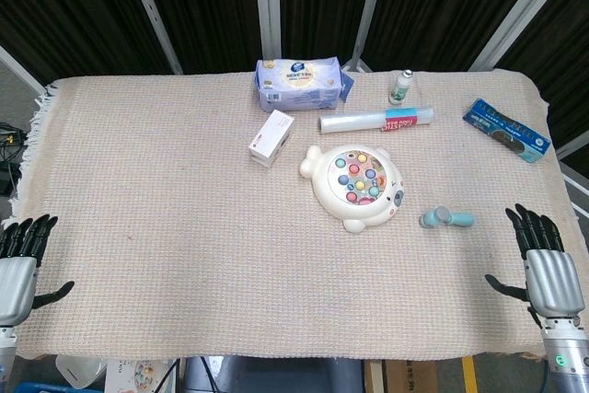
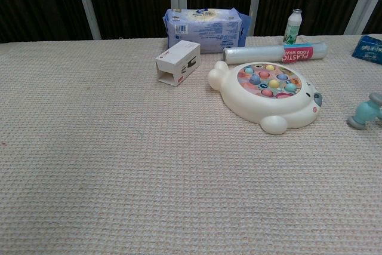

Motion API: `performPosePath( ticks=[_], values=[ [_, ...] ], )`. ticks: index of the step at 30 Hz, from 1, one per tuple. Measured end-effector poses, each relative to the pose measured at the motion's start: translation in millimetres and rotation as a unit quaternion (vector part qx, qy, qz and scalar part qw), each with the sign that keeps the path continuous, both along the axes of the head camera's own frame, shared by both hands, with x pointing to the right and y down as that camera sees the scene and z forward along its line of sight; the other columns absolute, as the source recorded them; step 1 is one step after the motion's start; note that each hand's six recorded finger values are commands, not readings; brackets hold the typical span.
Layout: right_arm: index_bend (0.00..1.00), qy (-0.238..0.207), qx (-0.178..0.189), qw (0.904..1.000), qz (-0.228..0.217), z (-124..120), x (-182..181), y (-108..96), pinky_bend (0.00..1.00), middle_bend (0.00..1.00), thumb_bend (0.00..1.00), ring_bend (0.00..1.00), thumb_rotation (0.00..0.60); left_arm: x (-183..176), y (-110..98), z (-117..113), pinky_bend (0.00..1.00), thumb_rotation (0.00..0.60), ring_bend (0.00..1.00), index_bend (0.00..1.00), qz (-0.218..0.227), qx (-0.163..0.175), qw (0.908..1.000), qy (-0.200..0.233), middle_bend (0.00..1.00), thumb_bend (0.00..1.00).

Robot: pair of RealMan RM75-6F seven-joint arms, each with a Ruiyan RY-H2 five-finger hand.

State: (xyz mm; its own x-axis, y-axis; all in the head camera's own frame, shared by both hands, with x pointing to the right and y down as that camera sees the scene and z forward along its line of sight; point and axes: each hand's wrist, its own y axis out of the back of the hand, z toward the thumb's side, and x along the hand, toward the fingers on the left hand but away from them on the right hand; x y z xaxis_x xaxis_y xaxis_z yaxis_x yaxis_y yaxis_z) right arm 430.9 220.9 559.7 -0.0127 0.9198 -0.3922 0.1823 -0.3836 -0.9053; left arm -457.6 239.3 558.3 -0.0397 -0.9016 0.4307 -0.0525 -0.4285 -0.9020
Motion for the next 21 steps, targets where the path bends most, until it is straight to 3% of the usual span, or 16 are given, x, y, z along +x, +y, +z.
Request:
performPosePath(
  ticks=[13, 21],
  values=[
    [0.00, 0.000, -0.011, 0.9999, -0.008, 3, -1, 1, 0.00, 0.05, 0.07, 0.00, 0.600, -1, 6, -15, 0.00, 0.600, 0.00, 0.00, -0.002, 0.025, 0.9997, -0.005, 0.00, 0.13],
    [0.00, 0.000, -0.024, 0.9994, -0.023, 11, 0, -13, 0.00, 0.03, 0.07, 0.00, 0.600, -1, 9, -15, 0.00, 0.600, 0.00, 0.00, -0.004, 0.027, 0.9996, -0.005, 0.00, 0.13]
  ],
)
